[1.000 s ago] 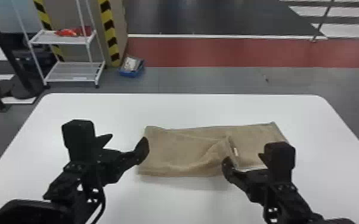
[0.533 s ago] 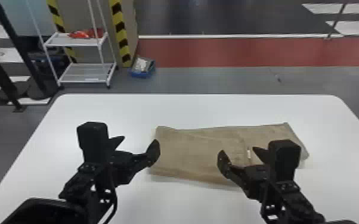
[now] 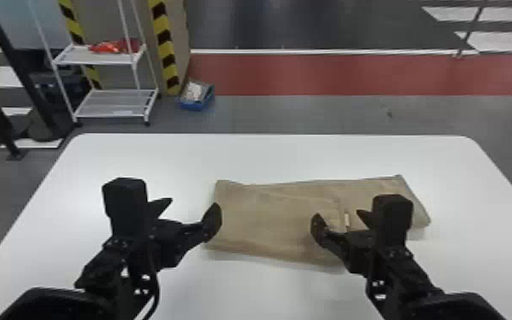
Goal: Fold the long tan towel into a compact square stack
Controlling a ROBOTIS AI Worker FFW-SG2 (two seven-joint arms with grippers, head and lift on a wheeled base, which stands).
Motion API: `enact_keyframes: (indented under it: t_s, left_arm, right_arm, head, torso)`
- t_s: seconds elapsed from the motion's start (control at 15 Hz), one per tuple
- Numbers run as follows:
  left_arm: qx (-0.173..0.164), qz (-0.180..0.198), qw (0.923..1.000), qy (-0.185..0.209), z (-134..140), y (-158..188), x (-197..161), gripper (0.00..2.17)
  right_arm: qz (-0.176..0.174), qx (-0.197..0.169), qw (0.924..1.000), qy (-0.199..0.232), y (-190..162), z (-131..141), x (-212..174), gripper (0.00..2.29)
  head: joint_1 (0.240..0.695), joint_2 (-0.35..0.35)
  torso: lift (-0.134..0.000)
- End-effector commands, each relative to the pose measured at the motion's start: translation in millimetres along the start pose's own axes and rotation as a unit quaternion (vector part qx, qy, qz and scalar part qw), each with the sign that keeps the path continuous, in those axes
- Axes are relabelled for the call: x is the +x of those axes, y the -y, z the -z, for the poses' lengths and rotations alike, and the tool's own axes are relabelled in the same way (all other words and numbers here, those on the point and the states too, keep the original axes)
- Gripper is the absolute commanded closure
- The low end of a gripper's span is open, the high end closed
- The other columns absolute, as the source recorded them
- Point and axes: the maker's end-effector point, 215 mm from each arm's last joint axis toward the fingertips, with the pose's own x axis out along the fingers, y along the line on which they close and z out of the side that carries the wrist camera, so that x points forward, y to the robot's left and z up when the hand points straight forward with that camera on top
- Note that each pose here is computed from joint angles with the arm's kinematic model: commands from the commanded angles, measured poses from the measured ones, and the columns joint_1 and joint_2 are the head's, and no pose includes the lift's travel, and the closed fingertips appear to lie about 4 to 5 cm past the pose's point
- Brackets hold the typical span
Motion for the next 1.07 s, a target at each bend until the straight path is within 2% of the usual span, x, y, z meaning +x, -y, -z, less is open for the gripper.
enact_keyframes:
  t_s: [0.0, 0.2, 0.53, 0.67, 0.8, 0.93, 1.0]
  left_arm:
    - [0.0, 0.0, 1.0, 0.003, 0, 0, 1, 0.07]
    - [0.0, 0.005, 1.0, 0.003, 1, 4, 2, 0.07]
    - [0.0, 0.002, 1.0, 0.002, 1, 0, 1, 0.07]
    - [-0.001, 0.003, 1.0, 0.0, 4, 0, 2, 0.07]
    - [-0.001, 0.004, 1.0, -0.001, 5, 1, 2, 0.07]
    - [-0.001, 0.003, 1.0, -0.002, 6, 0, 2, 0.08]
    - [-0.001, 0.002, 1.0, -0.001, 6, -1, 2, 0.08]
  right_arm:
    - [-0.001, 0.003, 0.9999, -0.01, 3, 12, 2, 0.15]
    - [-0.004, 0.002, 0.9998, -0.017, 4, 21, 9, 0.22]
    - [-0.013, 0.003, 0.9998, -0.015, 0, 22, 9, 0.61]
    - [-0.013, 0.003, 0.9999, -0.008, -1, 18, 7, 0.62]
    - [-0.014, 0.002, 0.9999, -0.005, -3, 16, 6, 0.92]
    - [-0.014, 0.003, 0.9999, -0.006, -3, 17, 6, 0.95]
    - [-0.013, 0.004, 0.9999, -0.006, -2, 18, 5, 1.23]
  head:
    - [0.695, 0.007]
    - [0.695, 0.002]
    - [0.695, 0.001]
    - [0.695, 0.005]
    - [0.695, 0.006]
    - [0.695, 0.007]
    - [0.695, 0.007]
  torso:
    - [-0.122]
    - [-0.122]
    - [-0.122]
    - [-0.122]
    - [-0.122]
    - [-0.122]
    - [-0.122]
